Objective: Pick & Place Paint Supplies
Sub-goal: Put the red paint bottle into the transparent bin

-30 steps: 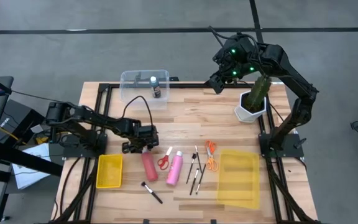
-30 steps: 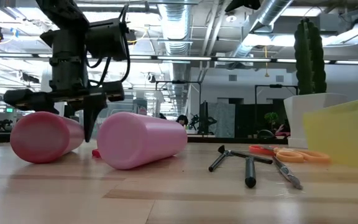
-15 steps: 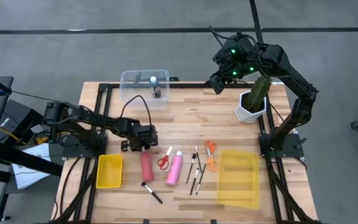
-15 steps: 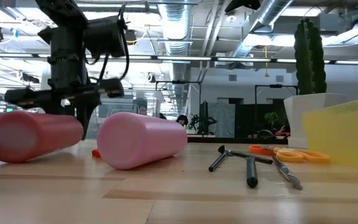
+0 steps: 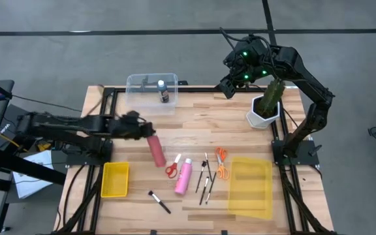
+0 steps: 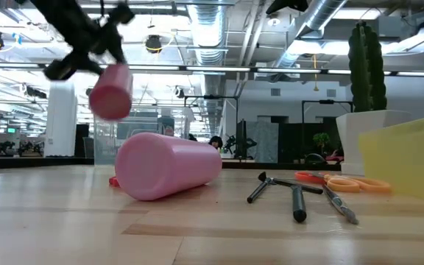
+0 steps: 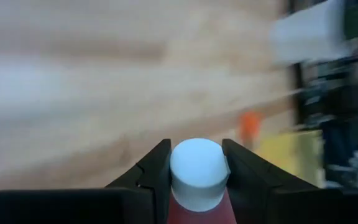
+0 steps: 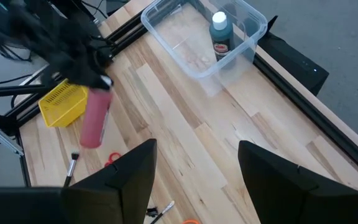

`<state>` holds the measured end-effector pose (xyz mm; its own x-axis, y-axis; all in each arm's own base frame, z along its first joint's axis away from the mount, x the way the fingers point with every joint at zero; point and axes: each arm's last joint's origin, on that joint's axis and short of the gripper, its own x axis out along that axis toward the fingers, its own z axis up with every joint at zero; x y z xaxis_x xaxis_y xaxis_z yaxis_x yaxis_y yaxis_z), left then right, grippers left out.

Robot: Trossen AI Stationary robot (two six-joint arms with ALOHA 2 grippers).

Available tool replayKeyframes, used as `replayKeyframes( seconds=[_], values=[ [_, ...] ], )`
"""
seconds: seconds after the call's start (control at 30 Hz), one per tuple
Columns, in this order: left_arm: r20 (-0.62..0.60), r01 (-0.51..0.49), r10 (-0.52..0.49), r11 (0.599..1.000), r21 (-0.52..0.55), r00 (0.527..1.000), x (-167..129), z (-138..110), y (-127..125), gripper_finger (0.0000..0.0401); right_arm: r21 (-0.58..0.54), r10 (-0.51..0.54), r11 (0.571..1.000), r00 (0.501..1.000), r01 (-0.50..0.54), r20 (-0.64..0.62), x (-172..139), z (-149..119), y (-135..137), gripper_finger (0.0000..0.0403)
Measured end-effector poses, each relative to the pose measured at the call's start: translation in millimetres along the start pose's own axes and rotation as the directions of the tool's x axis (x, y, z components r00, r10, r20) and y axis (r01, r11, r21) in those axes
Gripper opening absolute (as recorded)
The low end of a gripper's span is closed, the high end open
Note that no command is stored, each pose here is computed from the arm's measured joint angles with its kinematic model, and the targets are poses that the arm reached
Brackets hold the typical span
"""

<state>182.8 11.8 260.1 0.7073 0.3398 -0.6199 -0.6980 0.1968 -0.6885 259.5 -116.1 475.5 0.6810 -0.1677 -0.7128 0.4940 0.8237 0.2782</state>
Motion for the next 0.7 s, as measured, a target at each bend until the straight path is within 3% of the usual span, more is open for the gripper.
replayKeyframes(
  seconds=[0.1, 0.23, 0.37, 0.53, 0.7],
  values=[
    [0.135, 0.107, -0.120, 0.989, 0.098, 0.984, -20, 12, -5, 0.0110, 0.002, 0.000, 1.000, 1.000, 0.000, 0.003, 0, 0, 0, 0.0223],
    [0.265, 0.210, -0.261, 0.955, 0.208, 0.928, -37, 29, -13, 0.0110, 0.011, 0.004, 1.000, 1.000, -0.004, 0.018, 0, 2, 0, 0.0223],
    [0.387, 0.230, -0.354, 0.916, 0.330, 0.851, -47, 48, -20, 0.0110, 0.022, 0.006, 1.000, 1.000, -0.007, 0.026, 0, 3, 0, 0.0223],
    [0.544, 0.082, -0.364, 0.878, 0.472, 0.756, -55, 76, -25, 0.0110, 0.037, 0.011, 0.999, 0.999, -0.013, 0.043, 0, 4, 1, 0.0223],
    [0.671, -0.158, -0.255, 0.857, 0.491, 0.697, -56, 109, -27, 0.0110, 0.043, 0.012, 0.999, 0.999, -0.014, 0.044, 0, 4, 1, 0.0223]
  ],
)
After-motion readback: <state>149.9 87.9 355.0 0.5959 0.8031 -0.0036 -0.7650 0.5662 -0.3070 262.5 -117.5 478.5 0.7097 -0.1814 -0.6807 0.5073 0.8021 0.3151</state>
